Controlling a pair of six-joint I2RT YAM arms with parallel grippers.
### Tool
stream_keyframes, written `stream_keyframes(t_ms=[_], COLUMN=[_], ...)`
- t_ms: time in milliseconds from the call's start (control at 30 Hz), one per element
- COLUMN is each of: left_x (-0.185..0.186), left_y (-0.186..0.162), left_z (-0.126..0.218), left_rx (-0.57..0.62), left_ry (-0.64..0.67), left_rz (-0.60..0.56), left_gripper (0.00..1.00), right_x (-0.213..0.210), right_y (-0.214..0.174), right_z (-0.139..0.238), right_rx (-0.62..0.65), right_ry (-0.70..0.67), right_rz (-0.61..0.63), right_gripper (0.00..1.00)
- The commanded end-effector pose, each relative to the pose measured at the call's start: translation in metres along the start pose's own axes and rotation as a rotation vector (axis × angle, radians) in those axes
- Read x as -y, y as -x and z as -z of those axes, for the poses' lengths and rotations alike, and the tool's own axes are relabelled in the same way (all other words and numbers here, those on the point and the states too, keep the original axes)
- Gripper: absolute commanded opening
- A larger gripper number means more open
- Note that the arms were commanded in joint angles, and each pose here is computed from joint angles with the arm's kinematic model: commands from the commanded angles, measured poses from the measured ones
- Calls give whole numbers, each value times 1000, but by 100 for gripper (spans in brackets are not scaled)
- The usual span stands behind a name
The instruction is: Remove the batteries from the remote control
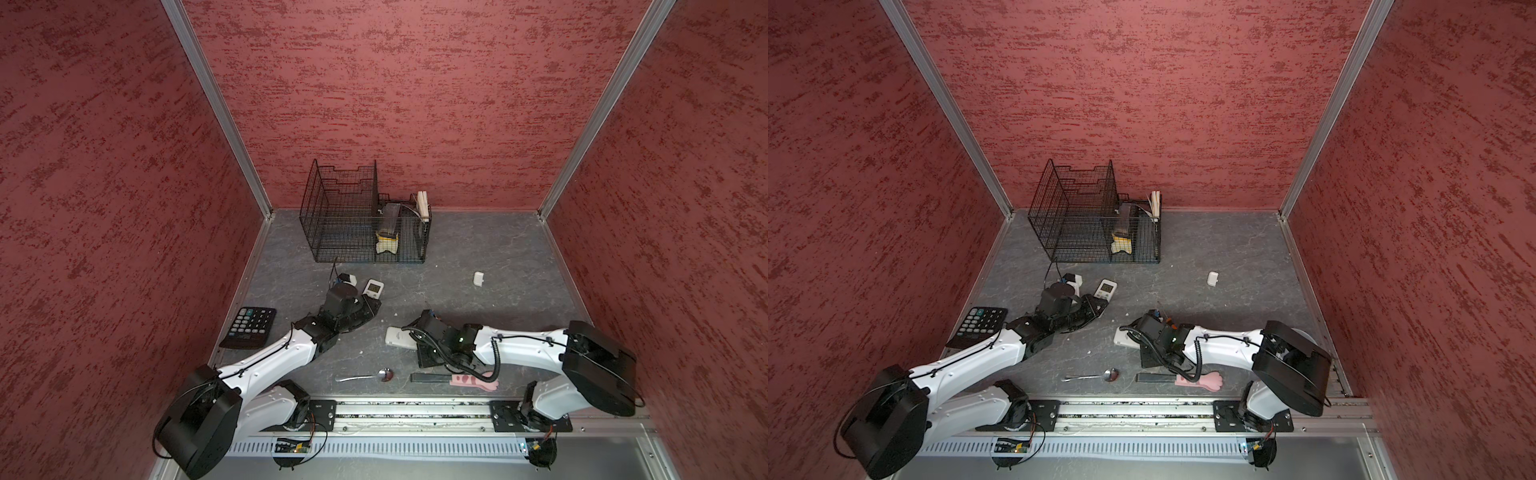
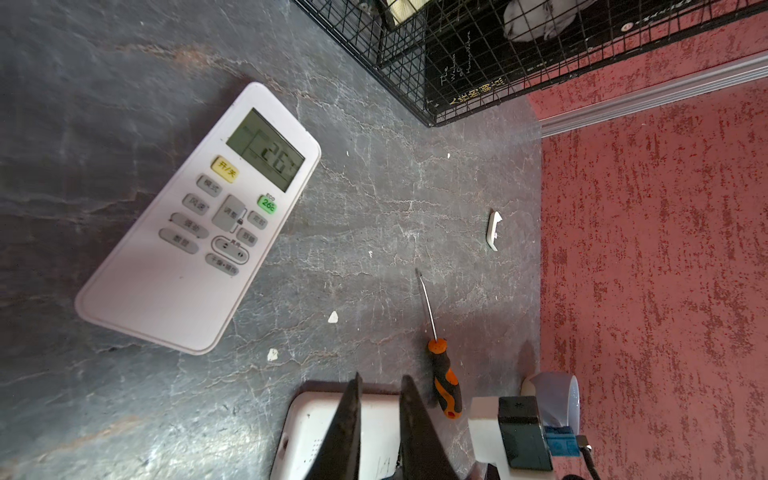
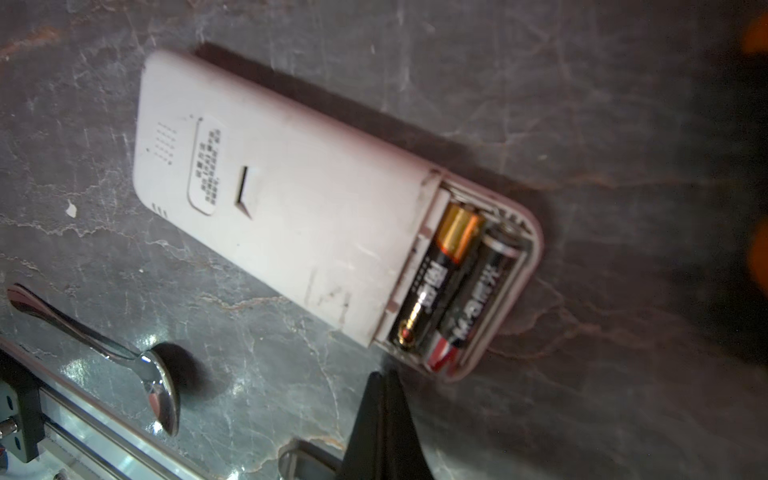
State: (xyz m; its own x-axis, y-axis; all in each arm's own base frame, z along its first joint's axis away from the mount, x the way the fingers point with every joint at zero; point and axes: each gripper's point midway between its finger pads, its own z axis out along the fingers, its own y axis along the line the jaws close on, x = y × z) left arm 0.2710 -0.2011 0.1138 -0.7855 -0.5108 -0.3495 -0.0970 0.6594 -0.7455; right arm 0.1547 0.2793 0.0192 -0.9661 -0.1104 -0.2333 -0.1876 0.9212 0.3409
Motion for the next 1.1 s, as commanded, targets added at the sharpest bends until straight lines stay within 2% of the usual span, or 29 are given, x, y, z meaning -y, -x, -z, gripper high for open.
stream_keyframes(t_ms=[0,300,700,933,1000,1067], left_x=[-3,-9,-14,-5,3,12], left_y=[2,7,7,10,14,17], left_z=[3,4,-1,3,3,4], left_rx=[6,10,-7,-15,-19,-27], left_ry=[-10,-8,-4,-11,-20,-35], left_rz=[5,22,38,43,37,24], left_gripper=[19,19,19,25,28,30], right_x=[6,21,6,2,6,8], right_y=[10,35,62,69,72,76], right_z=[-2,-5,-6,34,49,71], right_rx=[17,28,54,104,122,158], right_ry=[-26,-66,-33,-27,-55,-66], right_rz=[-10,-15,5,-25,-30,-33], right_gripper=[0,0,0,0,7,18])
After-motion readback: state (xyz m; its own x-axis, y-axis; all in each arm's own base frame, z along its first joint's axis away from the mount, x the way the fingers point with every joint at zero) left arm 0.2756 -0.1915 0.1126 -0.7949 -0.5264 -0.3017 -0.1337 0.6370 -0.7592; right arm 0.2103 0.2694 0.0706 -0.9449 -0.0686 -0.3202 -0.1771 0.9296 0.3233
